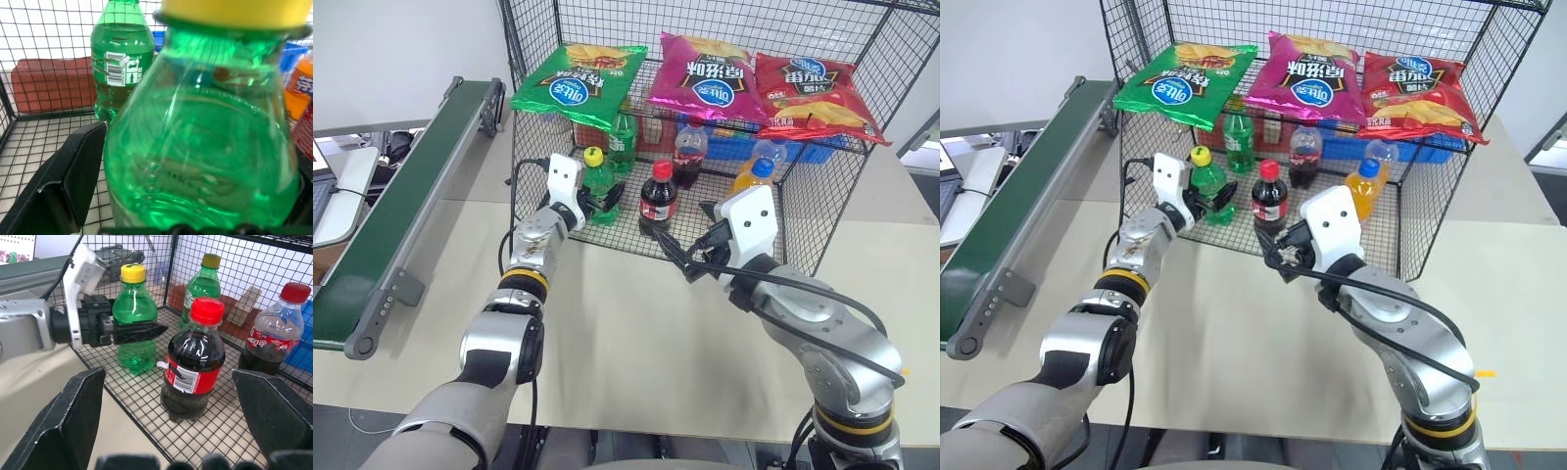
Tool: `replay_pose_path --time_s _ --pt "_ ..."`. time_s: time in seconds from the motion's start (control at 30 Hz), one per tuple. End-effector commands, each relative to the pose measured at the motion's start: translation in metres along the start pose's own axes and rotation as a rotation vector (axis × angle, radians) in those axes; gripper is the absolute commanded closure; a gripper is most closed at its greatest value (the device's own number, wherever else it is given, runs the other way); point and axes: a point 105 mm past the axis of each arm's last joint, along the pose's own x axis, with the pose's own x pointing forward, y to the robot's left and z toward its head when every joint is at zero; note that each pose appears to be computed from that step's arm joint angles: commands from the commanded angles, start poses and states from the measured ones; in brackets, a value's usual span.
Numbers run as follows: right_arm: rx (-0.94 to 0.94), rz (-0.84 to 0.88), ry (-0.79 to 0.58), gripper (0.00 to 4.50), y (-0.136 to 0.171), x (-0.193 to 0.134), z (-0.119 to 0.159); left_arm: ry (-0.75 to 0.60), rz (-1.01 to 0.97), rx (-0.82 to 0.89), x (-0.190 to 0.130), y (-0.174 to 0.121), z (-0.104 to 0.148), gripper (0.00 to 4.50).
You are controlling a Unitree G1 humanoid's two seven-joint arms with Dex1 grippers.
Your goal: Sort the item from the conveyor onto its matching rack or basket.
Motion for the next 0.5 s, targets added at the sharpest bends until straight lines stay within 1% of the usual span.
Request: replay_pose_path --time_s 0.03,0.23,0.37,0.5 --pt "-0.021 0.001 -0.045 0.0 -0.007 -0.003 0.012 0.002 -0.076 0.014 -0.014 0.002 0.01 0.01" --pt "-0.023 0.012 -0.044 0.0 -0.01 -0.002 0.012 0.068 -0.119 0.017 -0.039 0.005 0.007 0.01" --pt "-0.037 0.034 -0.033 0.0 -0.012 -0.009 0.011 0.167 -0.184 0.084 -0.074 0.011 0.017 0.01" --pt "-0.053 0.063 -0.04 0.0 -0.019 -0.025 0.015 0.24 -0.228 0.207 -0.102 0.015 0.042 0.01"
